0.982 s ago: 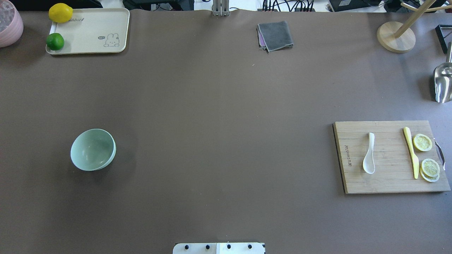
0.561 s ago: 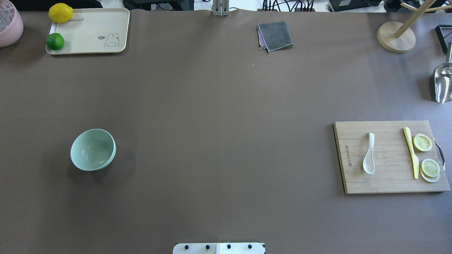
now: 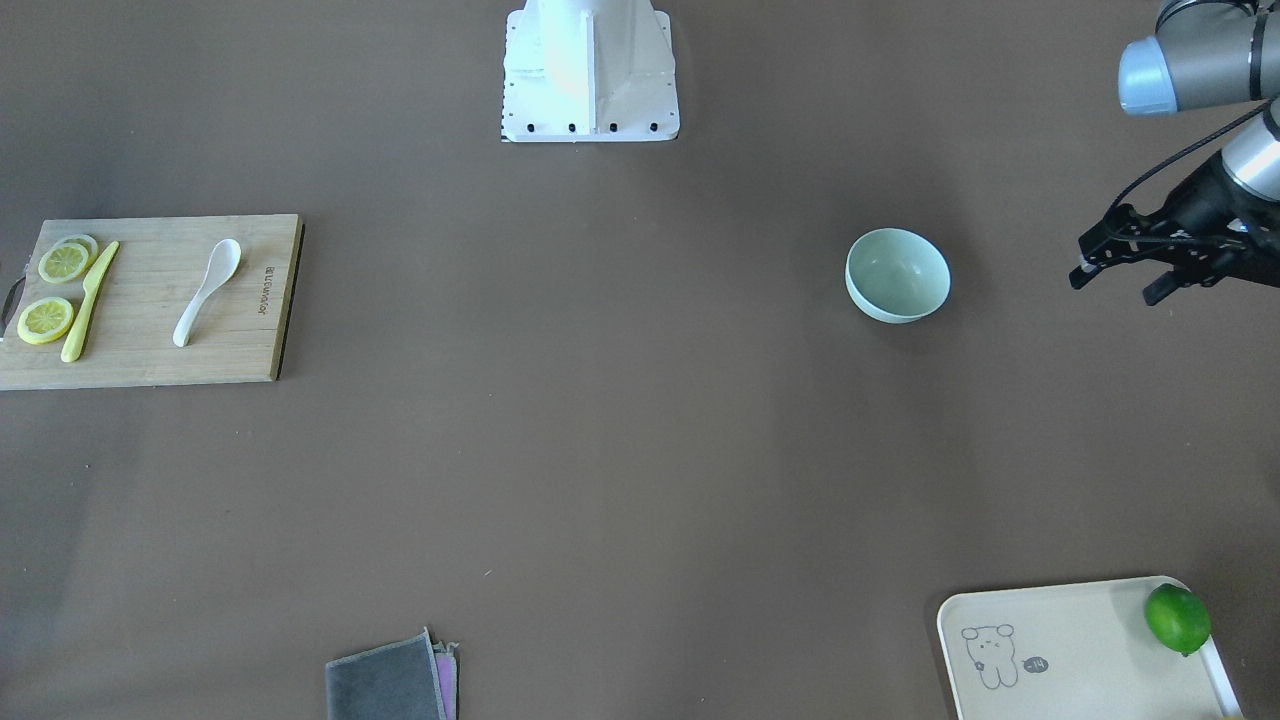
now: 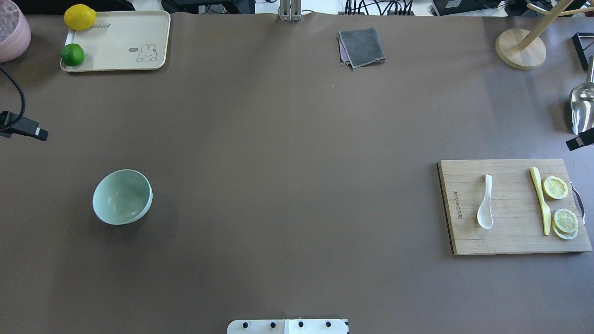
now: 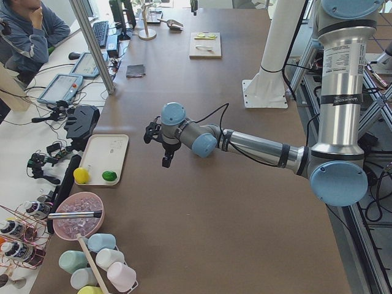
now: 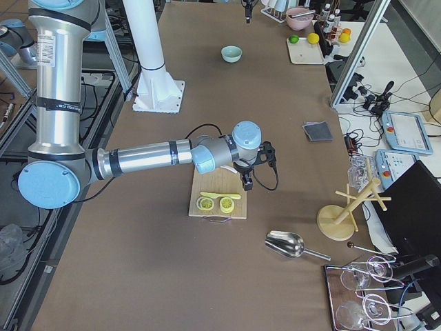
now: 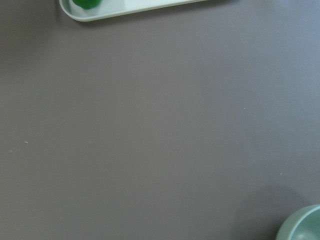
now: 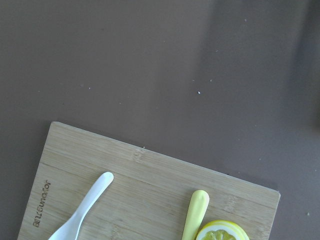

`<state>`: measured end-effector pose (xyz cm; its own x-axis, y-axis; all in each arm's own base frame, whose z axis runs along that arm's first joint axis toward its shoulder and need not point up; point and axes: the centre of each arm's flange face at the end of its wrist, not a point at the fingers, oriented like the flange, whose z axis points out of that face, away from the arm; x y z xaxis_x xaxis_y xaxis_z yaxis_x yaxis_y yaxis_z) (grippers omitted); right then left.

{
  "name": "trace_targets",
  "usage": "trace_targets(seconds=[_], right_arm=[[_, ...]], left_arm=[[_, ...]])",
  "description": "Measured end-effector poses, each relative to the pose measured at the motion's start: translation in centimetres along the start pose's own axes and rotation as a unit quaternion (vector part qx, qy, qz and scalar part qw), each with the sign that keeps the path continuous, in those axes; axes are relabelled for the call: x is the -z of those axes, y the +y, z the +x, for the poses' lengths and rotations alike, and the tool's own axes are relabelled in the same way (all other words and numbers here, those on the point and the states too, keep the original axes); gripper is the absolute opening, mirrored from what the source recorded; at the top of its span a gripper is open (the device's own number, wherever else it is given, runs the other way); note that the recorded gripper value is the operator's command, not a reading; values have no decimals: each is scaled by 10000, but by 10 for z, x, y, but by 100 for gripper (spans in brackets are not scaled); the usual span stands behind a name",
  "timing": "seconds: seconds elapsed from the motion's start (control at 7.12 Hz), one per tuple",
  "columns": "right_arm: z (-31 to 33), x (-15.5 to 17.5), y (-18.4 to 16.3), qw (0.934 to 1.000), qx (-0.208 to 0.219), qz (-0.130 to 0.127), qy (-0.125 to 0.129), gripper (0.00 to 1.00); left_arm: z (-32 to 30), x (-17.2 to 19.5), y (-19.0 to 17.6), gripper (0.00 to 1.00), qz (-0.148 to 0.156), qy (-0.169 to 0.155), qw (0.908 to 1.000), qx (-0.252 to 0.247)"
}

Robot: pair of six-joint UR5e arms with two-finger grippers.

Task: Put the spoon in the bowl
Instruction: 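Move the left gripper to the green bowl while the right reaches the spoon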

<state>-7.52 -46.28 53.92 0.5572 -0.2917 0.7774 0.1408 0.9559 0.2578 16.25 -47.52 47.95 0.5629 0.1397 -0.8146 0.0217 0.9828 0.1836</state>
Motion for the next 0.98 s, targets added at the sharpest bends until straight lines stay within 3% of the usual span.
trace_targets(seconds=[0.42,0.7,0.98], right_arm=[[-29,-41,2,9994,123,-327,-50,98],[-40,-62,3,9982,-194,-552,-101,99],[-44,-75,7,9973,-290,-676,-75,99]], left_arm=[[57,-54,29,89,-344,-6,9993,-126],[73,-85,41,89,-610,-22,9978,-253],[88,-109,46,79,-638,-146,9971,-395]])
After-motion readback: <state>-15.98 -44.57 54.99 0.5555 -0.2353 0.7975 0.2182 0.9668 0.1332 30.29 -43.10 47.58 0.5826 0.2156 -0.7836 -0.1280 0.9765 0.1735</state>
